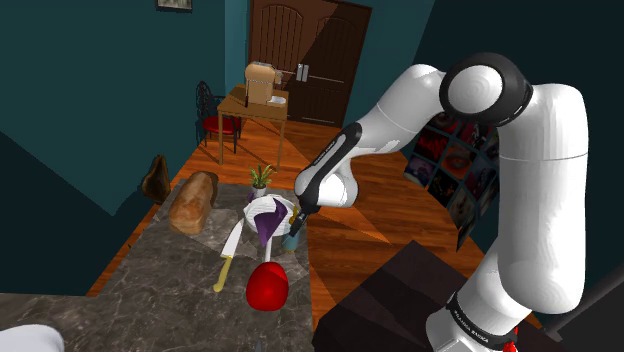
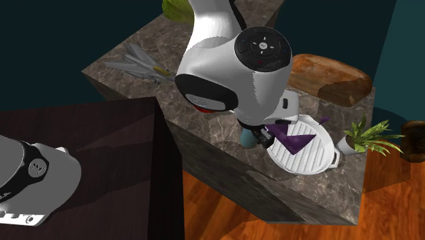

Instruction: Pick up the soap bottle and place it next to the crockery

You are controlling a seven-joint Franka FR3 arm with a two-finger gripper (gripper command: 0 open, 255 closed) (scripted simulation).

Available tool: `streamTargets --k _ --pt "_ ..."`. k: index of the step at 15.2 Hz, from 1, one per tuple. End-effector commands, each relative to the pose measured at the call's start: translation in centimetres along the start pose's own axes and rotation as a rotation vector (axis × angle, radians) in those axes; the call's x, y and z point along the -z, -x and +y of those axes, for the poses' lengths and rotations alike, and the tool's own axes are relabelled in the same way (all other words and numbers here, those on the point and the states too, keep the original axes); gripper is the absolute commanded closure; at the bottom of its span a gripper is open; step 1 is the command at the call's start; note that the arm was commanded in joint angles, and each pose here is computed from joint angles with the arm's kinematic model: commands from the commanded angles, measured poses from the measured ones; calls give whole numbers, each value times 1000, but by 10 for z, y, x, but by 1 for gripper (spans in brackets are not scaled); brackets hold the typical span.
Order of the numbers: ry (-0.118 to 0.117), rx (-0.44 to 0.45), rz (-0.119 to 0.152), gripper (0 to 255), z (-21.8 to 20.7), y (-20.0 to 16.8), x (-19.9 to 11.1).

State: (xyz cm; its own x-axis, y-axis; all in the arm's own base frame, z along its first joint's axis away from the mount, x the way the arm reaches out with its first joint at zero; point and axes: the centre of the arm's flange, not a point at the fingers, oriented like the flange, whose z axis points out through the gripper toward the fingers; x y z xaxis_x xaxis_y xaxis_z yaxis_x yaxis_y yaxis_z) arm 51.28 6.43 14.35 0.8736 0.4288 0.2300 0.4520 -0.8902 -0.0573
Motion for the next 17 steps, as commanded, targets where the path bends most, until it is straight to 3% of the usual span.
streamTargets --k 1,10,17 --pt "0 0 0 255 0 0 0" --pt "0 0 0 255 0 0 0" --pt "0 0 0 255 -2 -9 36"
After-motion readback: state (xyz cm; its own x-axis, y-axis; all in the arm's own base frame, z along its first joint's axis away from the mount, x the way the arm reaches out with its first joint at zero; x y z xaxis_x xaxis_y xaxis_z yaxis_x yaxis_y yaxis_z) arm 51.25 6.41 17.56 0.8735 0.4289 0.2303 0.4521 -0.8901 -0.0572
